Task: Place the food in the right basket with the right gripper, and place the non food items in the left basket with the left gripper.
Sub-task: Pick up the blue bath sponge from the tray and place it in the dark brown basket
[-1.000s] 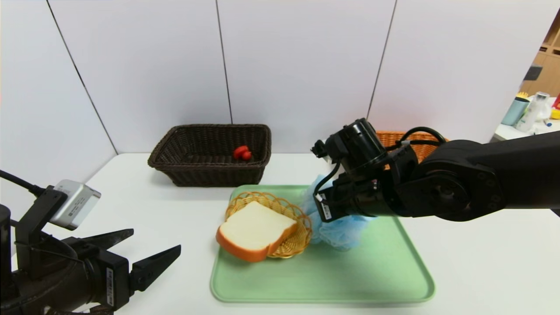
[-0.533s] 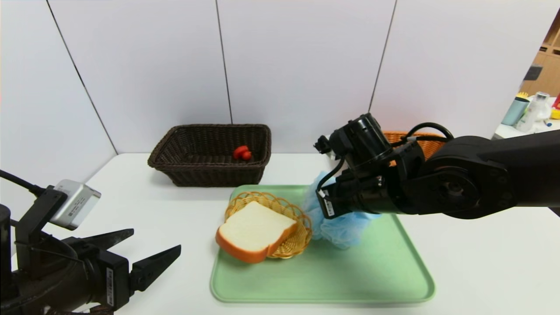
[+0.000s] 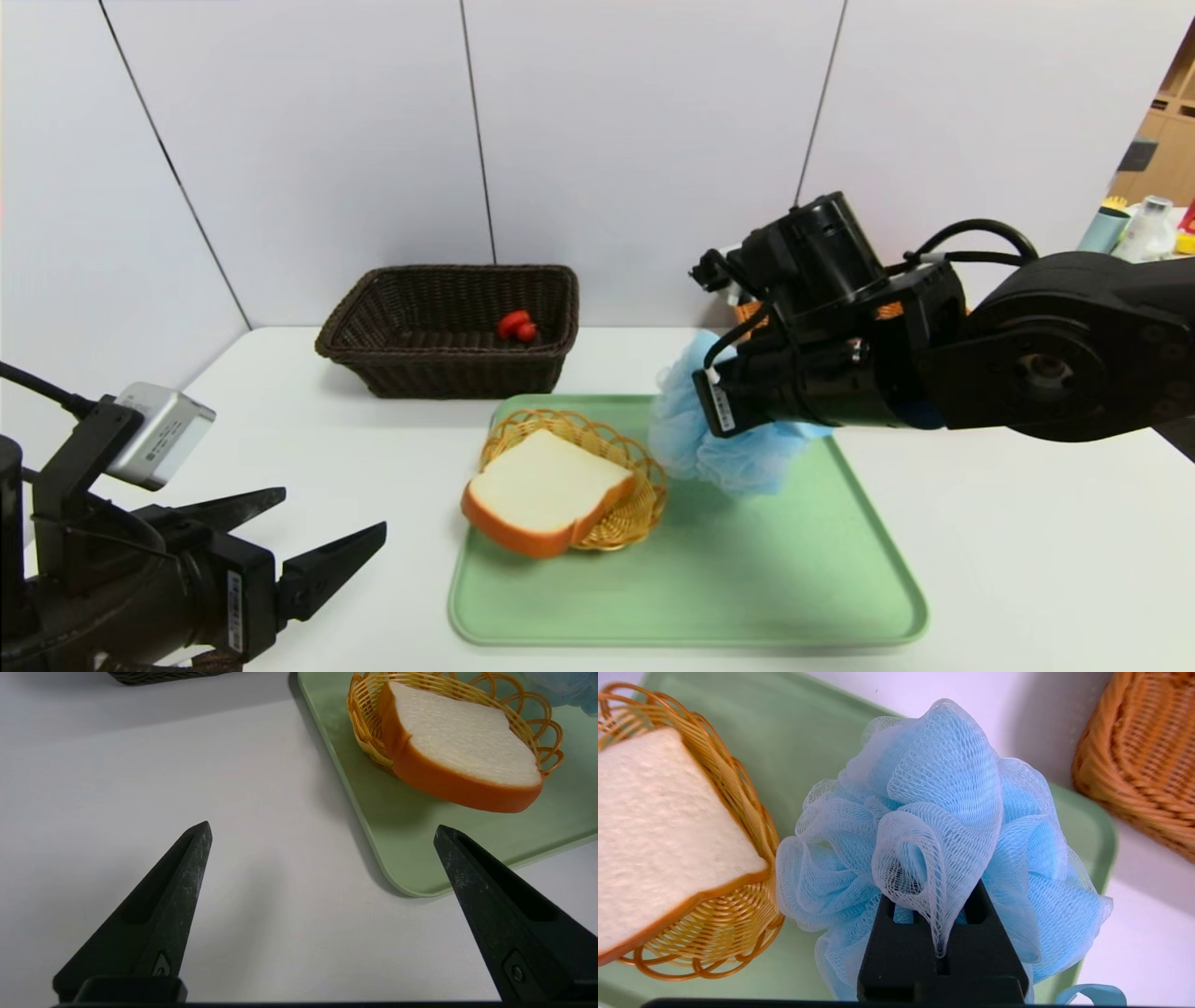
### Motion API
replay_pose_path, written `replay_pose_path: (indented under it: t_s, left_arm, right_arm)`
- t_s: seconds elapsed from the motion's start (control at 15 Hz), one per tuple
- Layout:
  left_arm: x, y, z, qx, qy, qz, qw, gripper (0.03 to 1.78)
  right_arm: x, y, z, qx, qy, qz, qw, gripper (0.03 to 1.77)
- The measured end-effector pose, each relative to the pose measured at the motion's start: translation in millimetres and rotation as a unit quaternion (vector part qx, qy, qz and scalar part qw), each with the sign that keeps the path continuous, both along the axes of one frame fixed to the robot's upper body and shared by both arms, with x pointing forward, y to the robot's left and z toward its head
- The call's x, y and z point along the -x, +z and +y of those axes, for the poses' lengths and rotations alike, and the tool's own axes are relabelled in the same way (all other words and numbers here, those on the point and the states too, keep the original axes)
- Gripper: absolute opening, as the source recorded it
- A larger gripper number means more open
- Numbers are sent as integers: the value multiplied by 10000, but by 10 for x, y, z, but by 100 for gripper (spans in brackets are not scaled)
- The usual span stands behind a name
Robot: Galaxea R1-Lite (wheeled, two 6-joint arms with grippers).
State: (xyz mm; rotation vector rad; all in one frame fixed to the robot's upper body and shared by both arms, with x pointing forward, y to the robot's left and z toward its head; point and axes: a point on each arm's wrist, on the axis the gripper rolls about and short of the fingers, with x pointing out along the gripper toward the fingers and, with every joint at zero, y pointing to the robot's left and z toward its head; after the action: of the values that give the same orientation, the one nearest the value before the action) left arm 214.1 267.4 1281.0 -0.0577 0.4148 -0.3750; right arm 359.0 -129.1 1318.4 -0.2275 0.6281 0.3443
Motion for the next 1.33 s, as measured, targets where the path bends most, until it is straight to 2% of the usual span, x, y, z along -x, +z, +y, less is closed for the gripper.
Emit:
replay_pose_path:
  t_s: [0.4,0.73,0.87,1.07,1.33]
  left_arm:
    - [-10,15,-6,12,-5,-17,10000,169]
    - [-18,13,-10,4,-1,-5,10000,169]
    - [-19,15,-10,7,-3,-8,10000,169]
    - [-22,20,-12,13,-2,-16,10000,169]
    - [-24,35,-13,26,-5,-41,10000,169]
  right_arm:
    - [25,353,-100,-42,33,-585,9983,9]
    - [11,757,-42,-254,208,-1316,9908,9]
    - [-22,893,23,-381,306,-1672,9847,9]
    - [-94,1041,188,-512,529,-2351,9692,9]
    - [-215,1185,387,-624,683,-2808,9553,9]
